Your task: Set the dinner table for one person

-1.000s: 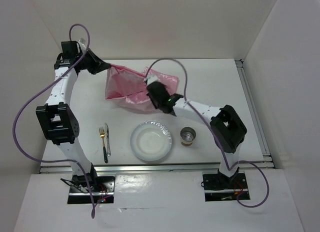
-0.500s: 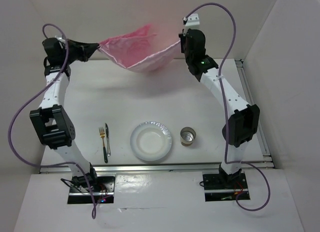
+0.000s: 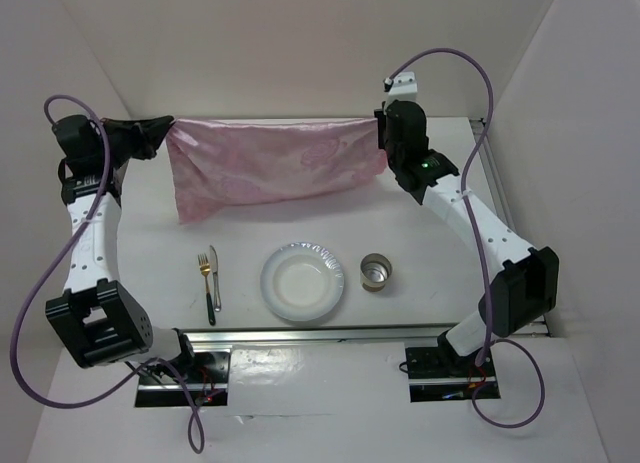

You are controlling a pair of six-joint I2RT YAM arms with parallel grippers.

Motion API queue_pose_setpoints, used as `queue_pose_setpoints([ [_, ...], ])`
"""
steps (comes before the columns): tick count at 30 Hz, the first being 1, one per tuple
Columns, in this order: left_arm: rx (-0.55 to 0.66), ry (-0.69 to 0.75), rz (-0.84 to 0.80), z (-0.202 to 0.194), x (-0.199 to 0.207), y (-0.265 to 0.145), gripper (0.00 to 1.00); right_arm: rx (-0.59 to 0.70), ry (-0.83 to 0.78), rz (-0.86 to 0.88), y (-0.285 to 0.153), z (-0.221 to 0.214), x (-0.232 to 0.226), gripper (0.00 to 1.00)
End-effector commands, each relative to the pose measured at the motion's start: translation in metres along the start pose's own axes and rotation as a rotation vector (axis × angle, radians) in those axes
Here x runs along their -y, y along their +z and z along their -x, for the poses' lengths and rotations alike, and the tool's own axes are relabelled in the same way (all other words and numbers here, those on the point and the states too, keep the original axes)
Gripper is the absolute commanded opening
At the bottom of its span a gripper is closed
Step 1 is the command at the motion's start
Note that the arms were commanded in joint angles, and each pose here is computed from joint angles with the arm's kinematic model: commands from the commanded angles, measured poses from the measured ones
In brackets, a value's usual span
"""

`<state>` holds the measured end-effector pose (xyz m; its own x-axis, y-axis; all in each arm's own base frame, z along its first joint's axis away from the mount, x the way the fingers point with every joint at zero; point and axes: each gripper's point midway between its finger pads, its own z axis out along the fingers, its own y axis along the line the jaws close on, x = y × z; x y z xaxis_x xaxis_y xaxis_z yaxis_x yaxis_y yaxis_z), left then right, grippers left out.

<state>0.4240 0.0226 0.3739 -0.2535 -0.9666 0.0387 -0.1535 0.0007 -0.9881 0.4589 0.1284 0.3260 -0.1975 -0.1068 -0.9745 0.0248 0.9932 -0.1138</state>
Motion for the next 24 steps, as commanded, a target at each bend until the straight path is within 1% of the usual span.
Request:
queue_pose_setpoints([
  [1,-0.007,0.03,-0.013,-0.001,0.008,-0.002,0.0,0.019,0.038,-0.027,-0.009,0.008,0.008,0.0],
  [6,-0.014,0.088,-0.048,-0.004,0.019,-0.006,0.0,0.05,0.055,-0.021,-0.017,0.027,0.011,0.0],
  [9,-0.017,0.156,-0.095,-0.007,0.038,-0.01,0.0,0.092,0.068,-0.012,-0.024,0.05,0.014,0.0],
  [11,-0.022,0.194,-0.122,-0.005,0.054,-0.007,0.0,0.139,0.081,-0.013,-0.027,0.075,0.016,0.0],
  [13,-0.018,0.227,-0.142,-0.002,0.066,-0.005,0.0,0.148,0.071,-0.013,-0.016,0.083,0.014,0.0],
  [14,-0.023,0.267,-0.176,-0.004,0.08,-0.007,0.0,0.191,0.083,-0.014,-0.019,0.106,0.016,0.0],
  [16,-0.02,0.285,-0.199,-0.002,0.088,-0.004,0.0,0.218,0.1,-0.038,-0.017,0.121,0.023,0.0],
  [17,-0.028,0.315,-0.236,-0.005,0.098,-0.008,0.0,0.246,0.106,-0.04,-0.019,0.135,0.024,0.0],
  [20,-0.034,0.352,-0.295,-0.009,0.112,-0.011,0.0,0.303,0.129,-0.011,-0.029,0.161,0.025,0.0],
  [22,-0.032,0.366,-0.313,-0.012,0.118,-0.016,0.0,0.309,0.131,-0.002,-0.033,0.167,0.025,0.0],
  [23,-0.025,0.348,-0.304,-0.008,0.114,-0.016,0.0,0.308,0.13,-0.002,-0.034,0.169,0.026,0.0],
  [24,-0.022,0.369,-0.33,-0.013,0.123,-0.023,0.0,0.316,0.134,-0.002,-0.041,0.174,0.029,0.0],
])
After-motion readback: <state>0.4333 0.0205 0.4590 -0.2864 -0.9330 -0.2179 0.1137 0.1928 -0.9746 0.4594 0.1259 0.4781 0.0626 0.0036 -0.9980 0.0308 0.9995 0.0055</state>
